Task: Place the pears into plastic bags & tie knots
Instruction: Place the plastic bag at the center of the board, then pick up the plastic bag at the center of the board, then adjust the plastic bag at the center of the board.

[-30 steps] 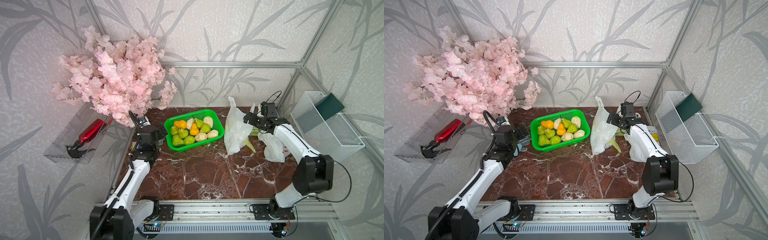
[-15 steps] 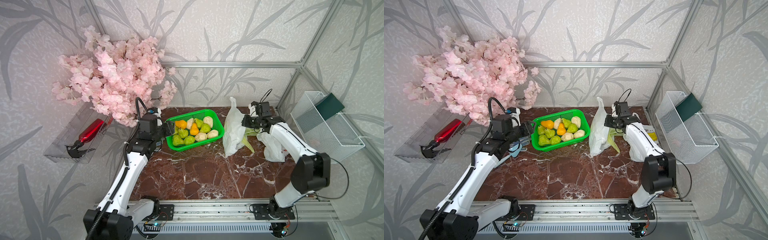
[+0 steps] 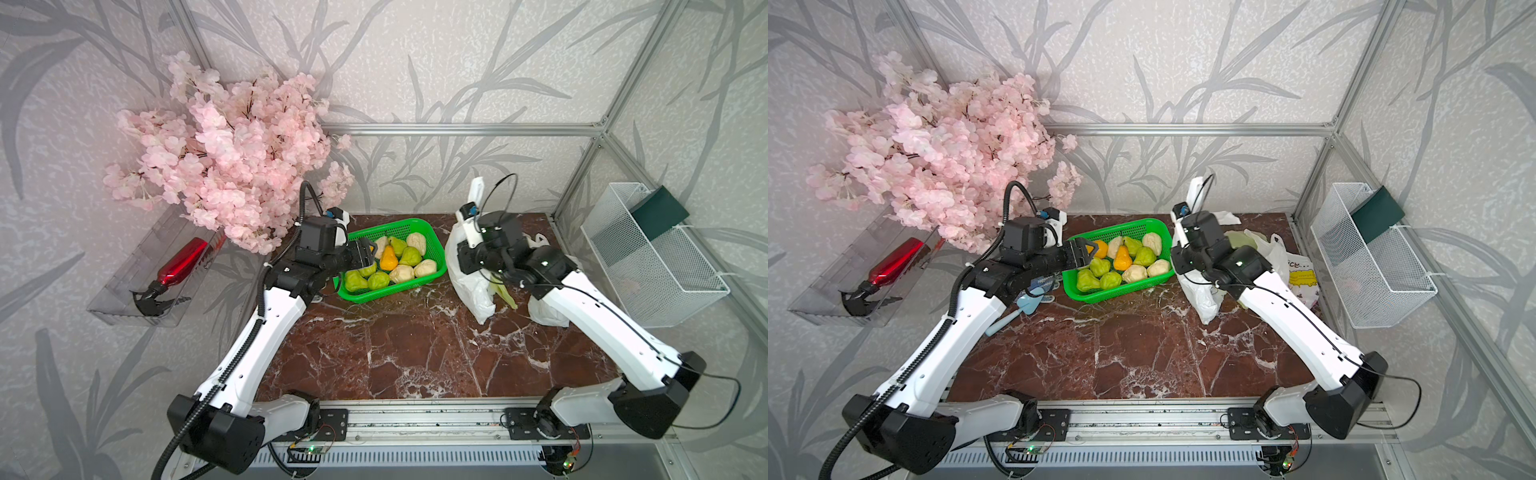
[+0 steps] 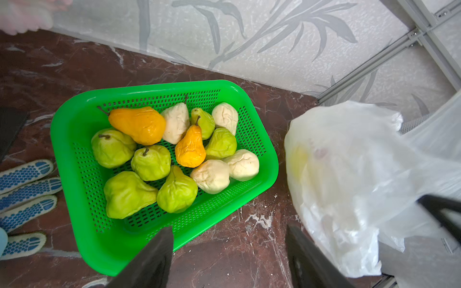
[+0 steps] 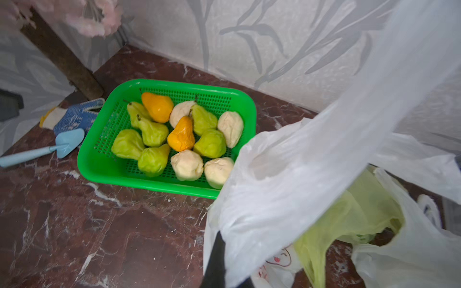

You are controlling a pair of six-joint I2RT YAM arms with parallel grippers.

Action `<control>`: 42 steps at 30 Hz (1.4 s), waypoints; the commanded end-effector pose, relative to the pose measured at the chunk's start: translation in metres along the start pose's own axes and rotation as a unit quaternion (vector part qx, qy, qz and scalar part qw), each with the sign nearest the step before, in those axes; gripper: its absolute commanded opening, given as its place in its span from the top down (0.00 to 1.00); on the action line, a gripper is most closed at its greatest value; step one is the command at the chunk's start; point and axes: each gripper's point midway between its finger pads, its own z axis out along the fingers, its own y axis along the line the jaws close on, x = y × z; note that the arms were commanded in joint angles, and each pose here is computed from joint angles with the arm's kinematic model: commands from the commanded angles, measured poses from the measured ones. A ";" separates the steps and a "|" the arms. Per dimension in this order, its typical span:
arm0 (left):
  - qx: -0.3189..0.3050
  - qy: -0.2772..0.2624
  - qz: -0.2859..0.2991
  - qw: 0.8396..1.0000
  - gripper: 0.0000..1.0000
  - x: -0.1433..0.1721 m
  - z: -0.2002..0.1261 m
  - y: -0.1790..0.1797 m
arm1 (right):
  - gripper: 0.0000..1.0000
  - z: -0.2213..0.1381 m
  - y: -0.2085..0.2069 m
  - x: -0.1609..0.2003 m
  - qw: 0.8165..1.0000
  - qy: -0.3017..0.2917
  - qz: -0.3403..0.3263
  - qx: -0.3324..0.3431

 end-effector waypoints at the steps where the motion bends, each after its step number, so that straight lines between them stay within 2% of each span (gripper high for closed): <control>1: 0.010 0.002 -0.071 0.997 0.27 -0.005 -0.011 0.015 | 0.92 0.052 0.060 0.036 0.998 0.056 0.009 -0.028; 3: 0.006 -0.001 -0.107 0.994 0.28 -0.008 -0.014 0.033 | 0.84 0.074 0.104 0.044 0.995 0.071 -0.004 -0.065; 5: -0.018 -0.008 -0.129 0.991 0.28 -0.009 -0.019 0.055 | 0.66 0.094 0.144 0.061 0.982 0.126 0.019 -0.142; 7: -0.046 -0.006 -0.140 0.989 0.28 -0.006 -0.022 0.074 | 0.49 0.086 0.165 0.059 0.965 0.146 0.039 -0.214; 9: -0.056 0.003 -0.138 0.989 0.28 -0.002 -0.022 0.081 | 0.39 0.067 0.166 0.050 0.951 0.143 0.056 -0.268; 12: -0.038 0.019 -0.128 0.991 0.26 0.006 -0.010 0.072 | 0.35 0.039 0.130 0.029 0.944 0.108 0.116 -0.289; 14: -0.017 0.029 -0.106 0.994 0.18 0.014 0.000 0.052 | 0.35 0.032 0.092 0.027 0.946 0.094 0.157 -0.267; 16: 0.009 0.042 -0.095 0.995 0.13 0.026 0.010 0.030 | 0.35 0.031 0.056 0.035 0.955 0.094 0.170 -0.224; 20: 0.037 0.074 -0.108 0.991 0.07 0.048 0.025 0.003 | 0.35 0.034 -0.005 0.054 0.968 0.088 0.199 -0.128; 24: 0.014 0.086 -0.073 0.993 0.02 0.062 0.034 -0.007 | 0.34 0.054 -0.035 0.062 0.975 0.096 0.197 -0.049; 27: -0.012 0.090 -0.061 0.994 0.01 0.065 0.046 -0.003 | 0.28 0.078 -0.063 0.061 0.980 0.093 0.175 0.029; 29: -0.017 0.080 -0.053 0.995 0.01 0.062 0.058 -0.003 | 0.28 0.090 -0.083 0.073 0.976 0.116 0.160 0.089; 31: -0.005 0.070 -0.050 0.996 0.02 0.058 0.072 -0.007 | 0.29 0.095 -0.086 0.093 0.969 0.151 0.167 0.099; 33: 0.030 0.062 -0.050 0.996 0.09 0.056 0.088 -0.020 | 0.30 0.105 -0.078 0.110 0.968 0.155 0.183 0.072; 36: 0.082 0.039 -0.039 0.995 0.27 0.050 0.109 -0.042 | 0.32 0.125 -0.092 0.128 0.960 0.144 0.235 0.052; 37: 0.099 0.031 -0.036 0.994 0.36 0.047 0.114 -0.049 | 0.32 0.130 -0.103 0.133 0.955 0.148 0.253 0.055; 39: 0.121 0.023 -0.024 0.992 0.67 0.043 0.120 -0.057 | 0.33 0.136 -0.130 0.143 0.946 0.158 0.274 0.074; 41: 0.119 0.028 0.011 0.992 0.98 0.042 0.118 -0.058 | 0.33 0.135 -0.165 0.160 0.933 0.182 0.285 0.126; 42: 0.114 0.034 0.032 0.992 1.00 0.041 0.113 -0.059 | 0.33 0.132 -0.178 0.162 0.929 0.186 0.287 0.142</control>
